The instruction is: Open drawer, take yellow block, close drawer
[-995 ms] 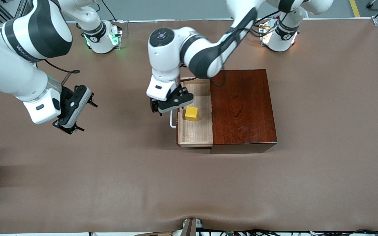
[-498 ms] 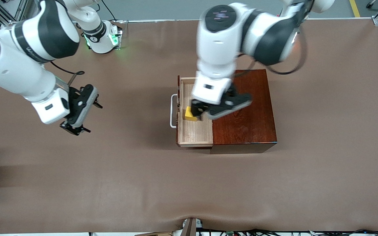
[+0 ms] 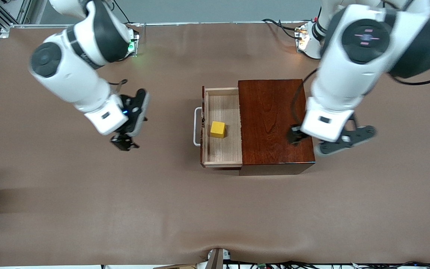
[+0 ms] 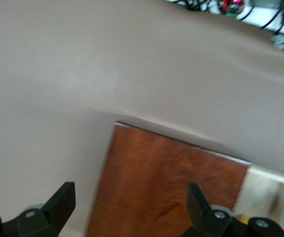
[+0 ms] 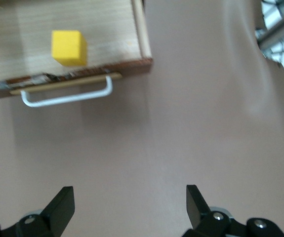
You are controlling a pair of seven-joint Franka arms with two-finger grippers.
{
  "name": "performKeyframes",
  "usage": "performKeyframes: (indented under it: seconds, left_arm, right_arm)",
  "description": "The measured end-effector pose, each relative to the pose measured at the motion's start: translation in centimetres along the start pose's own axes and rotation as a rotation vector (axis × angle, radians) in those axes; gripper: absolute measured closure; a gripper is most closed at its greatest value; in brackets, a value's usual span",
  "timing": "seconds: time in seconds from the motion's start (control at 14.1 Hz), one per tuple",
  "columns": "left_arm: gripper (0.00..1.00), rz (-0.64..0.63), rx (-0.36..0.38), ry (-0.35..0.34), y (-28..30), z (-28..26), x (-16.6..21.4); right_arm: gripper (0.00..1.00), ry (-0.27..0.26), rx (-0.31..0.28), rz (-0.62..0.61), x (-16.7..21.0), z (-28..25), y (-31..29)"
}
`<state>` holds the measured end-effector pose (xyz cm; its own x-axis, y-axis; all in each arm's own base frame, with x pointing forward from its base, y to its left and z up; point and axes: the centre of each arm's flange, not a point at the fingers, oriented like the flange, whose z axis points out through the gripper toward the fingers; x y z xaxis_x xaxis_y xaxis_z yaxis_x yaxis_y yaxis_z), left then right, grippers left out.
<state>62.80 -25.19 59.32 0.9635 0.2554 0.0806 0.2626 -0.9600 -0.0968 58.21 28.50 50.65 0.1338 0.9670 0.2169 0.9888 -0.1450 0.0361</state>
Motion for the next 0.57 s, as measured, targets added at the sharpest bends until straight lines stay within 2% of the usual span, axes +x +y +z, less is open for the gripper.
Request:
performKeyframes:
  seconds: [0.28, 0.57]
  left_arm:
    - [0.00, 0.127, 0.025, -0.061, -9.1, -1.4, 1.4]
    - [0.00, 0.182, 0.028, -0.099, -14.0, -2.2, -1.4]
  right_arm:
    - [0.00, -0.004, 0.012, -0.099, 4.1, 2.7, -0.5]
    - [0.00, -0.028, 0.058, -0.189, 10.3, 8.6, -3.2]
